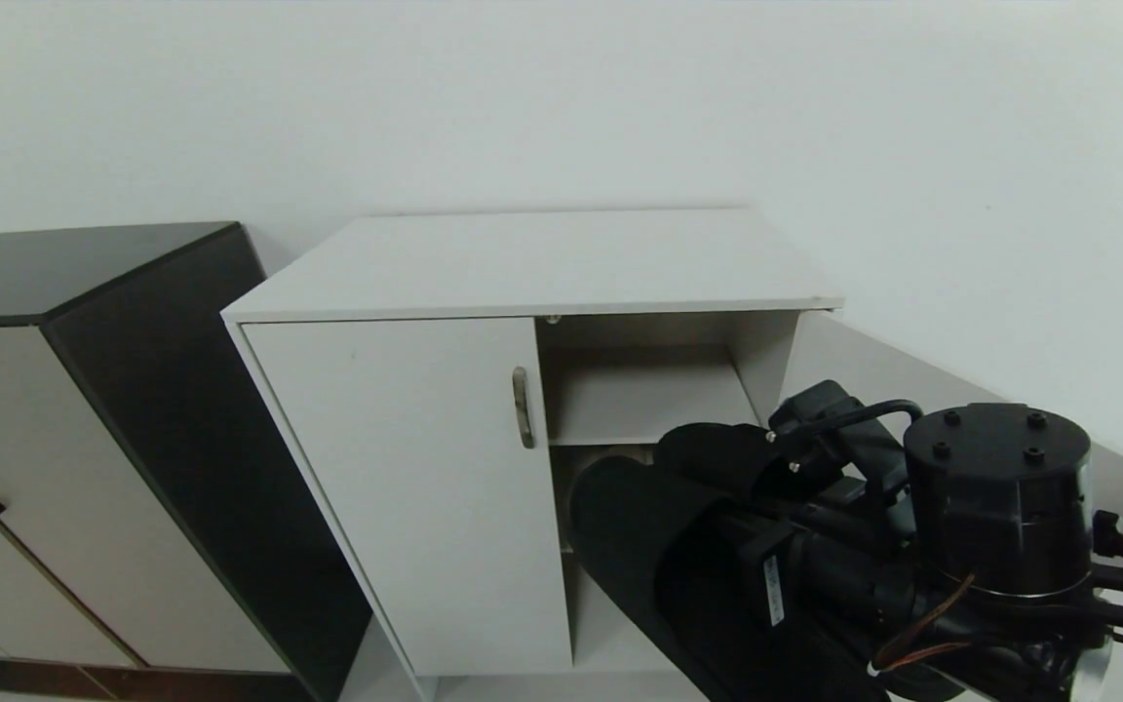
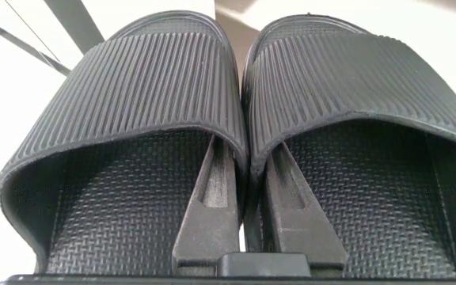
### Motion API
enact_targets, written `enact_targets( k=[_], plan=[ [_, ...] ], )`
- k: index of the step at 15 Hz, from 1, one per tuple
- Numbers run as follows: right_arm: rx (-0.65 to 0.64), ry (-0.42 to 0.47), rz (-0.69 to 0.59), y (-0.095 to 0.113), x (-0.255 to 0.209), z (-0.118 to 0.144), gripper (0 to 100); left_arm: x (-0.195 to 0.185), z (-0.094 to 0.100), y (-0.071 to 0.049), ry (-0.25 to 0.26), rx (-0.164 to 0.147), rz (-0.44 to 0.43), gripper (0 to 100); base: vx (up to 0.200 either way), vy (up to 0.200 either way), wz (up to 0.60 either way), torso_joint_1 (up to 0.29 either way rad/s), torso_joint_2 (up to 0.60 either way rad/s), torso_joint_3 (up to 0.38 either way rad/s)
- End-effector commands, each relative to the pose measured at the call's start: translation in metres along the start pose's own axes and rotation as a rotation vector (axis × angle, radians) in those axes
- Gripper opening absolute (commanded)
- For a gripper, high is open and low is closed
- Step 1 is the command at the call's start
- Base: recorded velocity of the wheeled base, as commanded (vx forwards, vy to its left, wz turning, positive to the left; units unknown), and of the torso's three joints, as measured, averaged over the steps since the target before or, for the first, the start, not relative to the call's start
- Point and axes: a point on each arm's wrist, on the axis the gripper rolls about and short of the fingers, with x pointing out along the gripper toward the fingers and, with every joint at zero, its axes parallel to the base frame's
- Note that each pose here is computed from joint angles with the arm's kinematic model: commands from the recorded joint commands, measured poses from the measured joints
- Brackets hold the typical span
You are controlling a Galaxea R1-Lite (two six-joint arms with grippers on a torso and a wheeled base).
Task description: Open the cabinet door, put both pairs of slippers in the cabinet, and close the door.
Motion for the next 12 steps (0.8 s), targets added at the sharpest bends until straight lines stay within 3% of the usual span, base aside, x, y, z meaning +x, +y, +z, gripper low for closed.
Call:
enact_targets(
  k=[1, 12],
  plan=[
    [-0.002, 0.007, 0.001, 0.0007, 0.0013, -0.0017, 0, 0.0001, 0.0001, 0.0000, 0.001, 0.000, 0.000, 0, 0.000, 0.000, 0.00, -0.183, 0.48, 0.310],
    [-0.003, 0.014, 0.000, 0.0008, 0.0029, -0.0044, 0, 0.0001, 0.0001, 0.0000, 0.001, 0.000, 0.000, 0, 0.000, 0.000, 0.00, -0.114, 0.46, 0.344]
  ],
)
